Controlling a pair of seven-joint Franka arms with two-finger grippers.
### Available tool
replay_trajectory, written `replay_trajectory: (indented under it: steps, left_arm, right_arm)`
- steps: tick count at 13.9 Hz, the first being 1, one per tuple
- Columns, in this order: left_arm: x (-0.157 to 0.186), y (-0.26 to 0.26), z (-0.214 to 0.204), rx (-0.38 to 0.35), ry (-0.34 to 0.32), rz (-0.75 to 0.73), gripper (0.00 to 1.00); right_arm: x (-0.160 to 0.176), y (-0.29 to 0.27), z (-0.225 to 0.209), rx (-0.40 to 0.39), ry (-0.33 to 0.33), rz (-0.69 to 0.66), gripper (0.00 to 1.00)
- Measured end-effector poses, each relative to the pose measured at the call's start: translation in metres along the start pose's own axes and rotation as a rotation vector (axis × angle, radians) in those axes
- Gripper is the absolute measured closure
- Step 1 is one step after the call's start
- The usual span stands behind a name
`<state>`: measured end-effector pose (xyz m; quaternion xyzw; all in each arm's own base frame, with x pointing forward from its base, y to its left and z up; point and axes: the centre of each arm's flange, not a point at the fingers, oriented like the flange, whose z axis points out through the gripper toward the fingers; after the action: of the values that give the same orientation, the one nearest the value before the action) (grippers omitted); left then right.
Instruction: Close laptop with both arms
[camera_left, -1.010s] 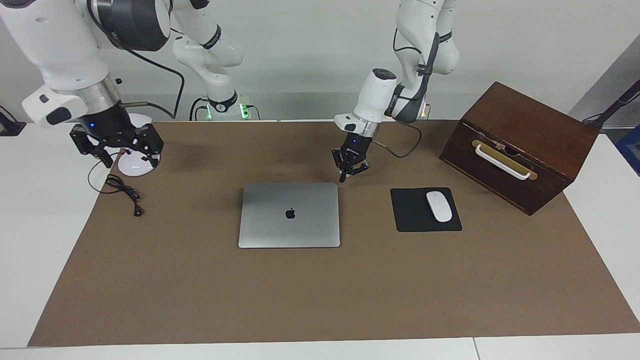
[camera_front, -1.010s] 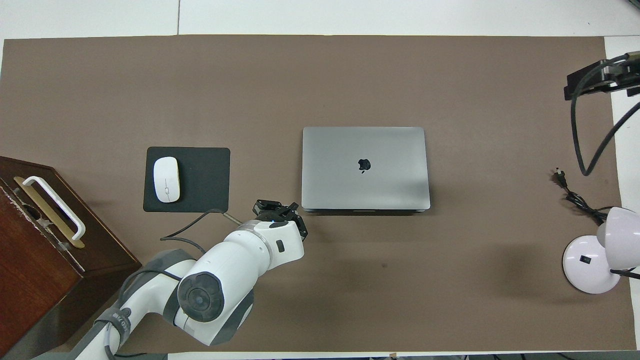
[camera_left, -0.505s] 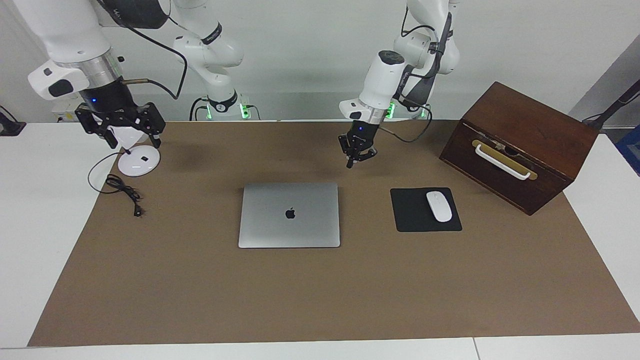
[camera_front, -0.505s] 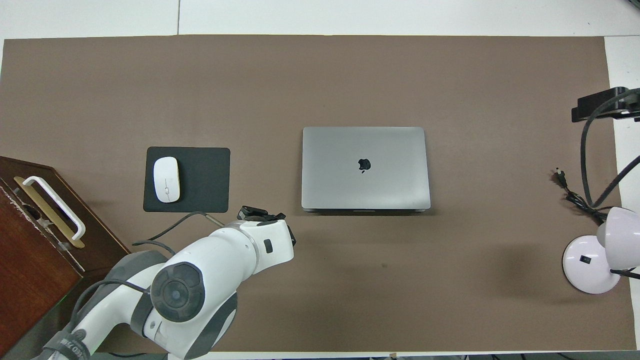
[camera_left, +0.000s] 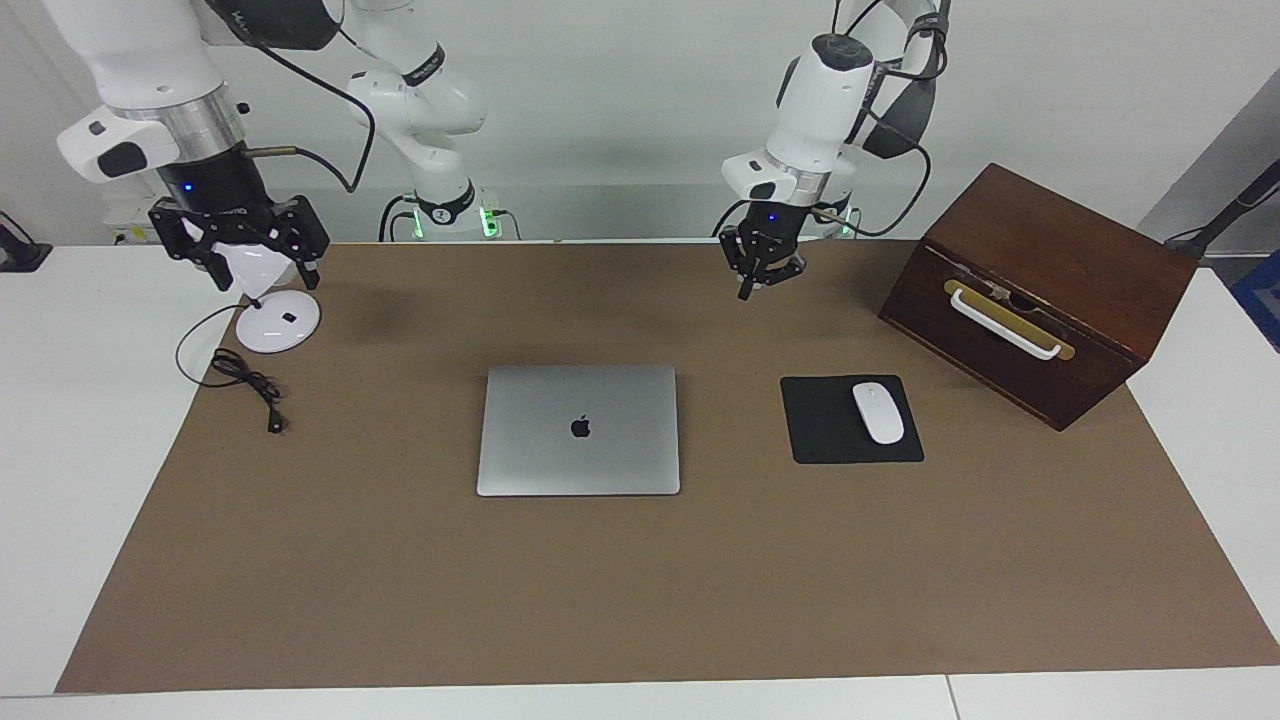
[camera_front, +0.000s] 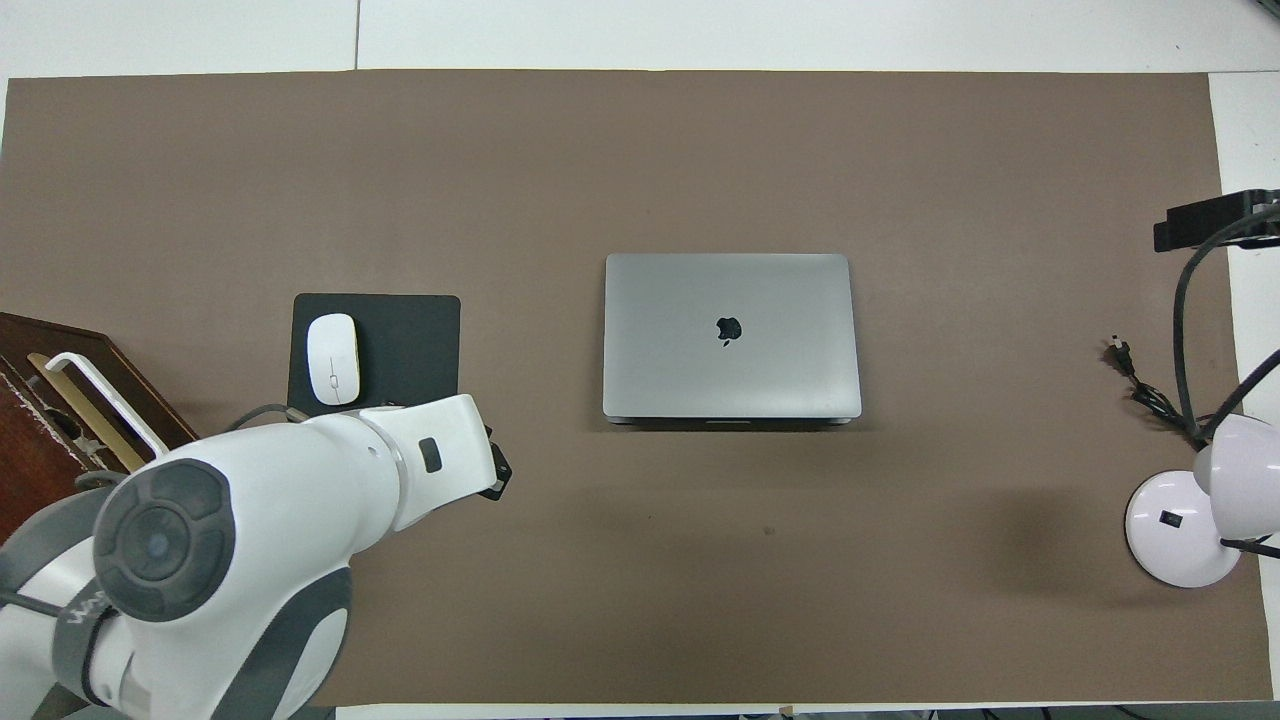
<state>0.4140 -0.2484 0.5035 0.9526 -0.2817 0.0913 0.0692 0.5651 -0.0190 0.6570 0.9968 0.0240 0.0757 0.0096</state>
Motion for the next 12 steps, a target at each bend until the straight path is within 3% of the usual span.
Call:
replay_trajectory:
  steps: [3, 4, 12]
  left_arm:
    - [0.000, -0.034, -0.025, 0.007, -0.035, -0.015, 0.99]
    - [0.000, -0.046, -0.033, 0.010, -0.041, -0.030, 0.93]
    - [-0.016, -0.147, -0.078, 0.083, -0.024, -0.212, 0.03]
  right_arm:
    - [-0.001, 0.000, -0.003, 0.005, 0.005, -0.058, 0.00]
    - [-0.001, 0.001, -0.003, 0.007, 0.007, -0.060, 0.00]
    - [-0.012, 0.003, 0.002, 0.023, -0.078, 0.077, 0.00]
